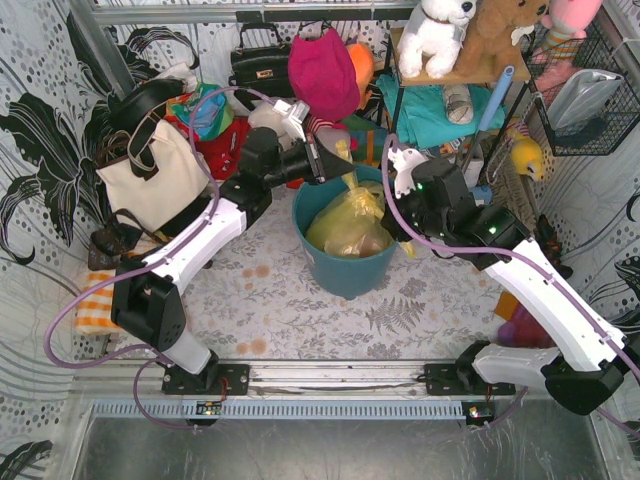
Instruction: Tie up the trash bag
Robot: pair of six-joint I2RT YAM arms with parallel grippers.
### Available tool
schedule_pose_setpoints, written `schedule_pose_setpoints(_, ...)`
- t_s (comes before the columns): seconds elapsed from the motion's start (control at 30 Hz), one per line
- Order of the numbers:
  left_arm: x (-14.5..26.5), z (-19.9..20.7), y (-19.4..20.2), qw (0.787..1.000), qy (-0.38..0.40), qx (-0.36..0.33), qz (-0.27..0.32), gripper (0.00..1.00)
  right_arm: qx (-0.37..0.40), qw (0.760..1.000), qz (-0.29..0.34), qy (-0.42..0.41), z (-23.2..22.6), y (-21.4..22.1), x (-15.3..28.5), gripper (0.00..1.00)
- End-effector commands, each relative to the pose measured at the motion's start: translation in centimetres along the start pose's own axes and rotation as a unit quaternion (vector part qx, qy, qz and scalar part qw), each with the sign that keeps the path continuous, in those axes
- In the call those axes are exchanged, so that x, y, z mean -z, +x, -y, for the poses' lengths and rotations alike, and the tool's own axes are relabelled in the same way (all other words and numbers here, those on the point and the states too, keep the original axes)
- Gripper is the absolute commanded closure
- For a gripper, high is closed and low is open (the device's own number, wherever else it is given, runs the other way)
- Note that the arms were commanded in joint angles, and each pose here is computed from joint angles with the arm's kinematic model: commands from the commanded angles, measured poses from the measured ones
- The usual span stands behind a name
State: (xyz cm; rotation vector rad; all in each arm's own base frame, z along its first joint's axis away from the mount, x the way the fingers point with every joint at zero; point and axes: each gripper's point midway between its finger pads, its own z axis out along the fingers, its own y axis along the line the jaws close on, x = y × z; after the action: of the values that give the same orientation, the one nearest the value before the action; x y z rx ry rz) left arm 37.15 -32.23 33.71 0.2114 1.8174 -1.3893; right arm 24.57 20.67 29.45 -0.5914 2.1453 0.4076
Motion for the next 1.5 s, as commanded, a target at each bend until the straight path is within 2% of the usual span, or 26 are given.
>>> schedule_pose_setpoints(0.0, 0.0, 1.0, -2.1, 0.999, 0.015, -0.033, 0.025, 1.00, -0.001, 0.999, 0.003, -0.045, -1.5, -1.0, 0.8, 0.92)
schedule_pose_setpoints(0.03, 0.1, 1.0, -2.3, 0.999, 0.014, -0.033, 0.027, 1.00, -0.004, 0.998, 0.004, -0.056, -2.0, -1.1, 0.9, 1.00)
schedule_pose_setpoints(0.23, 0.3, 1.1, -3.1, 0.998, 0.009, -0.041, 0.038, 1.00, -0.040, 0.987, 0.025, -0.154, -5.6, -1.9, 1.3, 1.00)
schedule_pose_setpoints(0.43, 0.2, 0.2, -4.2, 0.997, -0.018, -0.048, 0.053, 1.00, -0.093, 0.943, 0.067, -0.313, -11.0, -3.4, 2.5, 1.00)
schedule_pose_setpoints(0.53, 0.0, -0.4, -5.2, 0.996, -0.038, -0.051, 0.063, 1.00, -0.101, 0.923, 0.105, -0.355, -12.2, -5.2, 4.0, 1.00)
schedule_pose_setpoints(0.77, -0.3, -0.5, -7.7, 0.992, -0.063, -0.055, 0.094, 1.00, -0.099, 0.891, 0.191, -0.400, -13.2, -9.6, 8.3, 1.00)
schedule_pose_setpoints(0.97, -0.4, -1.5, -7.2, 0.992, -0.072, -0.044, 0.094, 1.00, -0.115, 0.869, 0.206, -0.434, -13.7, -8.7, 10.0, 1.00)
schedule_pose_setpoints(1.13, -0.6, -3.5, -5.4, 0.993, -0.087, -0.030, 0.079, 1.00, -0.128, 0.864, 0.209, -0.439, -13.5, -6.6, 9.3, 1.00)
schedule_pose_setpoints(1.27, -0.8, -4.6, -4.2, 0.993, -0.091, -0.019, 0.067, 1.00, -0.119, 0.856, 0.256, -0.432, -12.9, -5.9, 8.8, 1.00)
schedule_pose_setpoints(1.47, -0.4, -4.8, -3.2, 0.994, -0.087, -0.007, 0.064, 1.00, -0.116, 0.872, 0.279, -0.386, -11.7, -6.3, 6.6, 1.00)
